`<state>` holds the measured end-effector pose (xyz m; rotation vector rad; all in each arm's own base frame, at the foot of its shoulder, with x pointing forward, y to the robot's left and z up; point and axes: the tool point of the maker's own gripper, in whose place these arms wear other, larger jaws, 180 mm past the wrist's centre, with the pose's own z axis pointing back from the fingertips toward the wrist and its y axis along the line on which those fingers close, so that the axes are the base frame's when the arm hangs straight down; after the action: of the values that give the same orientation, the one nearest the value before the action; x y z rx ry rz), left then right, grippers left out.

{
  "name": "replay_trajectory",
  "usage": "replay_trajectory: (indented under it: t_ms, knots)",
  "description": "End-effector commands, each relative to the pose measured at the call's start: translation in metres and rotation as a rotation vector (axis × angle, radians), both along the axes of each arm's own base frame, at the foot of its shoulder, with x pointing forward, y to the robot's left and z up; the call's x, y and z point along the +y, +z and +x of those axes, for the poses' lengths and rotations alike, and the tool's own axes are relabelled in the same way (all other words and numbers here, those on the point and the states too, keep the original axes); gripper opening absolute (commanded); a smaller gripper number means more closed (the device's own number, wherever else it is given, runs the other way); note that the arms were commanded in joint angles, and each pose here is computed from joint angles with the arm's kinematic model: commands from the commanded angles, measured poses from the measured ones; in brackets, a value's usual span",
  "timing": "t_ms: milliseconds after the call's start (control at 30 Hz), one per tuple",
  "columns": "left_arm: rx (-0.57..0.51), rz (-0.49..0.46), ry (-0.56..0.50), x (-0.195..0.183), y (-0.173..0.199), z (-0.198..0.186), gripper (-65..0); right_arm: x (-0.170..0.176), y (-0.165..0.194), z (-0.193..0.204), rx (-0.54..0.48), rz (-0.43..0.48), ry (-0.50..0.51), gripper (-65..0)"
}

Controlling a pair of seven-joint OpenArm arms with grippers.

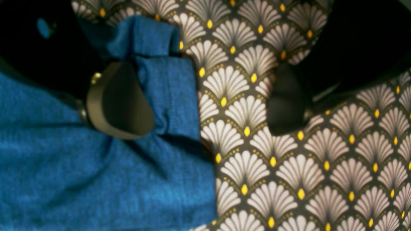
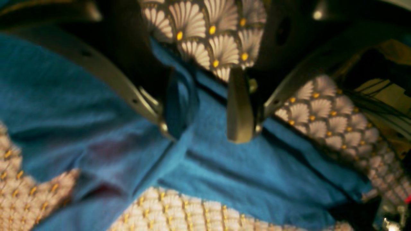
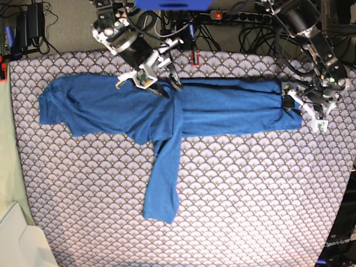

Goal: Fold the T-shirt properly
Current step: 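Drag the sleeve across the folded shirt with the right gripper and release, then reach the left gripper to the sleeve cuff and grasp it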

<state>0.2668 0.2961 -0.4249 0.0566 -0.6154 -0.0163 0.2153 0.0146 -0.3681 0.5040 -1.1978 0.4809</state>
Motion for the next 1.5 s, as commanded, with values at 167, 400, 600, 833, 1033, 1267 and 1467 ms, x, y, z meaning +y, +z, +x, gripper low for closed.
replay_trajectory:
  t_ms: [167,400,600,833,1033,1267,1467]
  knots:
    - [0.013,0.068,0.022,0.023,0.013,-0.007,-3.6,-0.002,0.025,0.004,-0.069,0.035,-0.013,-39.4]
    - [-0.128,0.197,0.042,0.054,0.077,0.019,-3.6,-0.011,0.014,-0.009,-0.039,0.001,0.005,-39.5]
    - [-0.228,0.23,0.041,0.054,0.113,0.046,-3.6,-0.011,0.014,-0.017,-0.027,0.001,0.005,-39.5]
    - [-0.39,0.147,-0.086,-0.009,0.15,0.112,-3.6,-0.037,0.032,-0.017,-0.068,-0.037,-0.057,-39.1]
    - [-0.527,-0.019,-0.36,-0.148,0.193,0.186,-3.5,-0.059,0.032,-0.021,-0.061,-0.074,-0.109,-39.1]
    - [-0.578,-0.263,-0.711,-0.321,0.2,0.233,-3.4,-0.083,0.029,-0.018,-0.058,-0.112,-0.167,-39.1]
    - [-0.526,-0.347,-0.624,-0.369,0.151,0.269,-3.4,-0.082,0.03,-0.021,-0.055,-0.112,-0.169,-39.4]
